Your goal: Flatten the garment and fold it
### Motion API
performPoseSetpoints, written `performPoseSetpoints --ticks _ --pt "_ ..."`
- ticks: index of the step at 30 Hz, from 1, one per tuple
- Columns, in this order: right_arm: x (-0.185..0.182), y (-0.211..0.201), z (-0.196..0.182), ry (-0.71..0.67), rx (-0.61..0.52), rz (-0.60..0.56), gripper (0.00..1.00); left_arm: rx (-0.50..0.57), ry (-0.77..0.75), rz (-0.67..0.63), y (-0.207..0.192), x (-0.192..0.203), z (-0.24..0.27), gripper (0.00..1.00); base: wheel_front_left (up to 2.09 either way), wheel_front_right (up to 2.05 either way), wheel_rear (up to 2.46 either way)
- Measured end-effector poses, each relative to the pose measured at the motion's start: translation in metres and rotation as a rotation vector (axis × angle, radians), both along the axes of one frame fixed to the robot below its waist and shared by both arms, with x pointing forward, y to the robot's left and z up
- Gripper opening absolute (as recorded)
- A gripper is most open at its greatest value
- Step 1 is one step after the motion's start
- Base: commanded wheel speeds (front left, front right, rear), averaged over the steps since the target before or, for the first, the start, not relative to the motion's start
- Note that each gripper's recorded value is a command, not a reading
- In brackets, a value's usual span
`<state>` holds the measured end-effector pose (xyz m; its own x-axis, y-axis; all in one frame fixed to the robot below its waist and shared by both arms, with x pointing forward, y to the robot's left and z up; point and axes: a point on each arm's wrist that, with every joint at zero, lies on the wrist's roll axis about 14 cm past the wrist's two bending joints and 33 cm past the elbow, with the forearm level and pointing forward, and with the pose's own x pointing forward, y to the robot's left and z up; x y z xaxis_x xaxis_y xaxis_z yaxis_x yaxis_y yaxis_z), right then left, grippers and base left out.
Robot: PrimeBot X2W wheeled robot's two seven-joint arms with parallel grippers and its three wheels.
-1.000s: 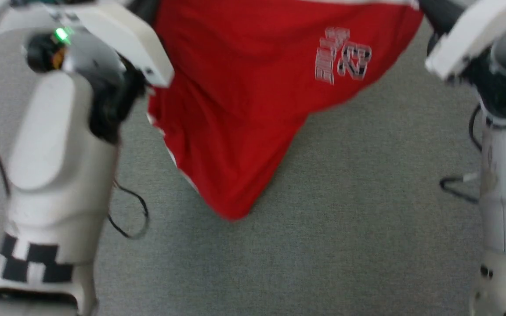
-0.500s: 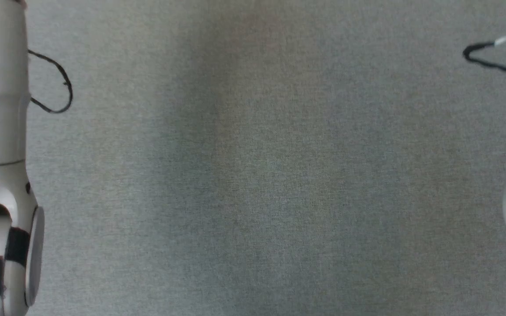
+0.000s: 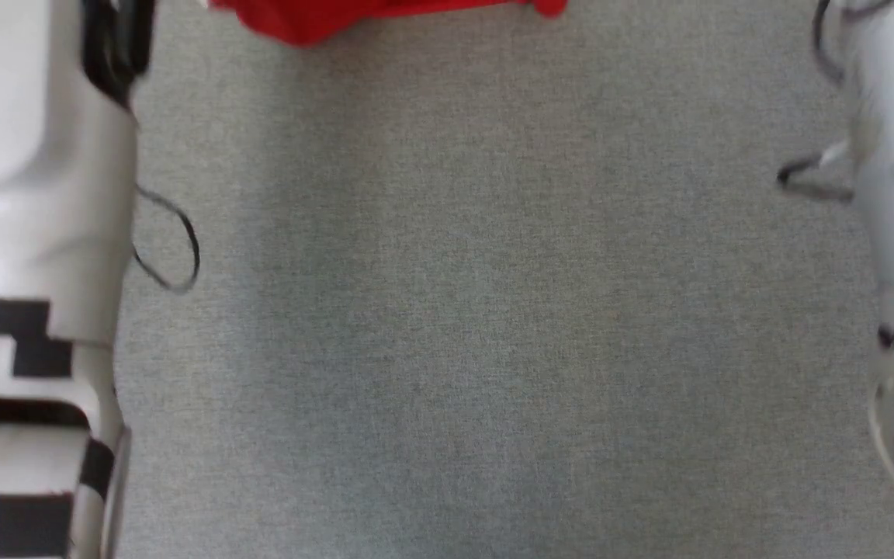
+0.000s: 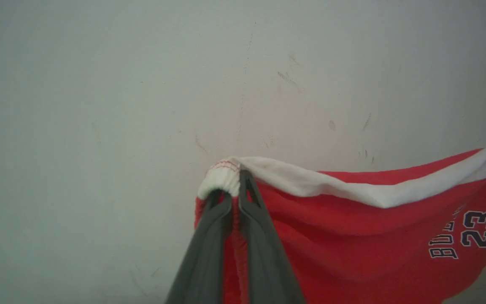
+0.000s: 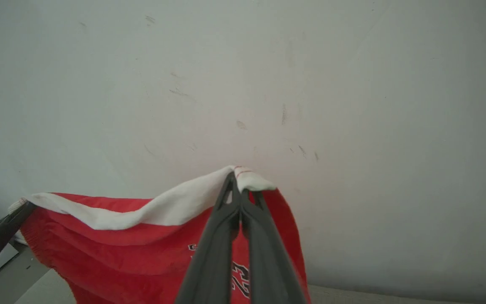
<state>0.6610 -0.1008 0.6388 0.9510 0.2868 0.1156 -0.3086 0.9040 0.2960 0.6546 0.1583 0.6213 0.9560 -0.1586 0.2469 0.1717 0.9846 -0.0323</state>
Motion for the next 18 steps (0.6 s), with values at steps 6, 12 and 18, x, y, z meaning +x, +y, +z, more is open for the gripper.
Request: performPoseSetpoints --ticks 6,12,18 --pt "-0.039 0.003 -0.037 0.084 0.037 0.061 0.00 -0.059 0.049 -0.030 0.002 -0.035 -0.033 0.00 0.00 0.00 0.00" --pt "-0.113 -0.015 -0.091 0.236 0.061 0.103 0.00 -0.159 0.139 -0.075 -0.010 -0.109 -0.079 0.00 0.00 0.00 0.00" --pt "-0.190 -0.032 -0.138 0.384 0.108 0.088 0.00 -0.237 0.287 -0.080 -0.016 -0.193 -0.132 0.00 0.00 0.00 0.00"
